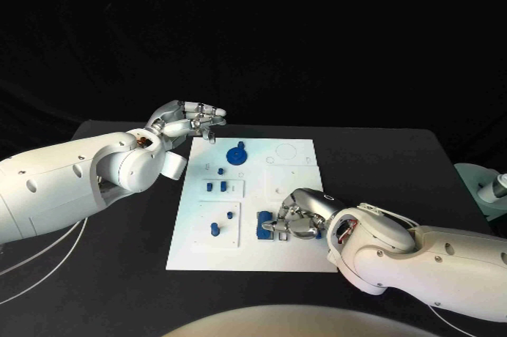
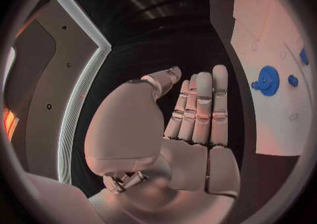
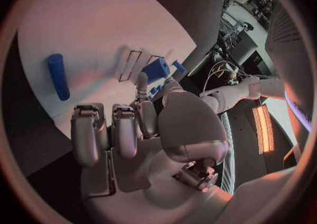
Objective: Assemble the parts on the task board
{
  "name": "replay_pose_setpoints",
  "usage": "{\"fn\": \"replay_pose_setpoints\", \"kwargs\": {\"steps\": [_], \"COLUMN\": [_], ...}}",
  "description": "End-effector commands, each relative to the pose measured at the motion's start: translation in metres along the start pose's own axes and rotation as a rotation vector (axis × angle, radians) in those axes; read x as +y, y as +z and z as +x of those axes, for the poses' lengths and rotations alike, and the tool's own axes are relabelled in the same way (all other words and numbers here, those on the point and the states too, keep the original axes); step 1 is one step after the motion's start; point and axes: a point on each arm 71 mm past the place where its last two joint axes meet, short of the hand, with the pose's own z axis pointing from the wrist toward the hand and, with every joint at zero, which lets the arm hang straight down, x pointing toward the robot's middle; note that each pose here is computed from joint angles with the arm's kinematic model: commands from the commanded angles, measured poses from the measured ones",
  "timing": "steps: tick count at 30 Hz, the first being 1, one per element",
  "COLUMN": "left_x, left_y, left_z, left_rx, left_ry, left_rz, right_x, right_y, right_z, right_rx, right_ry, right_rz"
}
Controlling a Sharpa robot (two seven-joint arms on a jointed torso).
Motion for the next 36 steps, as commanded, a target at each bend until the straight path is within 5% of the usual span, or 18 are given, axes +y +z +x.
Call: {"fn": "replay_pose_setpoints", "kwargs": {"steps": [1,36], "left_x": [-0.0010,-0.0001], "left_y": [0.0000,0.0012], "left_z": [0.0018,0.0031], "left_rx": [0.015,0.025], "left_ry": [-0.007,-0.008], "left_rz": [0.004,-0.005], "right_x": [0.004,-0.014], "right_y": [-0.003,0.003], "right_z": [0.001,0.002], "right_rx": [0.010,0.057], "right_ry": [-0.002,-0.060], "right_rz": [-0.038,0.007]}}
